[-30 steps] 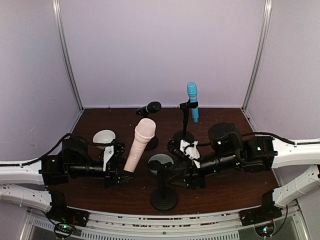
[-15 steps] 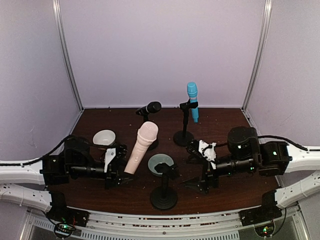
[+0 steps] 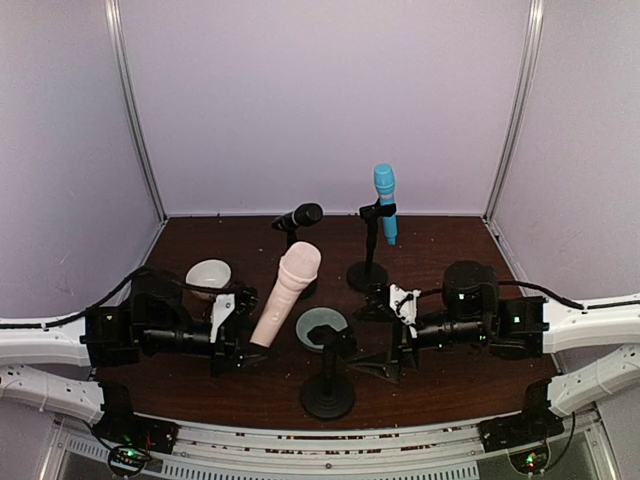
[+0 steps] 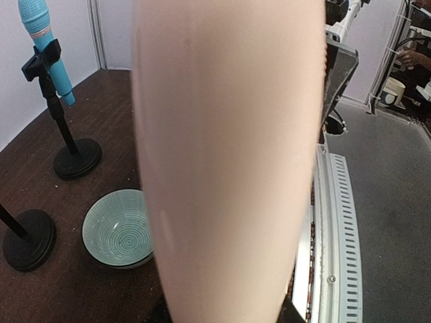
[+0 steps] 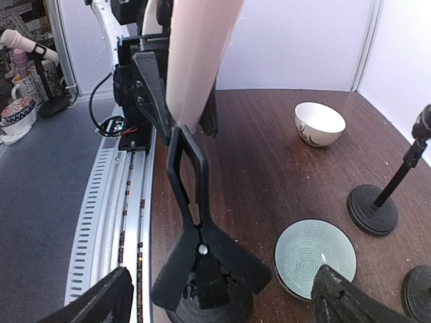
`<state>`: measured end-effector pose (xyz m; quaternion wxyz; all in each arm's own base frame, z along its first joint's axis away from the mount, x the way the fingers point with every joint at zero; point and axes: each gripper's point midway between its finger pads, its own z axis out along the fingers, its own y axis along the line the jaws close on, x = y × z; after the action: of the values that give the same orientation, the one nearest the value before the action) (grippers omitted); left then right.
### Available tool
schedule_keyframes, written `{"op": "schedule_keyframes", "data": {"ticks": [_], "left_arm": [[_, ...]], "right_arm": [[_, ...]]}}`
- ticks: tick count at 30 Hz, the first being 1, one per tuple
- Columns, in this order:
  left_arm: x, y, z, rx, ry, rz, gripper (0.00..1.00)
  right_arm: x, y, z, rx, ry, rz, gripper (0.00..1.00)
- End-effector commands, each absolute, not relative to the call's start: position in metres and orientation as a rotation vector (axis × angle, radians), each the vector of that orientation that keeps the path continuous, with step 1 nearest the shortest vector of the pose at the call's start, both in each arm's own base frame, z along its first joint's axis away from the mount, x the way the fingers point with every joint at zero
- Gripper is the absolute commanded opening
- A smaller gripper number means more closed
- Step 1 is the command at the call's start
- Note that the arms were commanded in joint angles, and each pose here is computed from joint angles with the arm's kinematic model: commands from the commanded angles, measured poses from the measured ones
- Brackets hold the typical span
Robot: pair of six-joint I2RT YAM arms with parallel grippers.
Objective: Attach the microphones to the stand
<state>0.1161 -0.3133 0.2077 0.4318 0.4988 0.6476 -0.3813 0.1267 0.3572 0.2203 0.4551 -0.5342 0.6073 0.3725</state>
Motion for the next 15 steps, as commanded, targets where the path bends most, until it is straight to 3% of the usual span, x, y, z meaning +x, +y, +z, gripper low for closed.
{"op": "schedule_keyframes", "data": {"ticks": [1,11,15], "left_arm": [[0.121,-0.318,0.232,1.215,1.541,-0.954,0.00],[0.123,-0.322,0.232,1.227,1.554,-0.954,0.01],[0.123,-0.323,0.231,1.229,1.559,-0.953,0.01]], "right_arm": [[0.117,0.370,0.244,-1.342,1.365,1.007,0.92],[0.113,0.376,0.231,-1.369,1.378,1.044,0.75],[0.112,0.376,0.232,-1.365,1.369,1.053,0.73]]}}
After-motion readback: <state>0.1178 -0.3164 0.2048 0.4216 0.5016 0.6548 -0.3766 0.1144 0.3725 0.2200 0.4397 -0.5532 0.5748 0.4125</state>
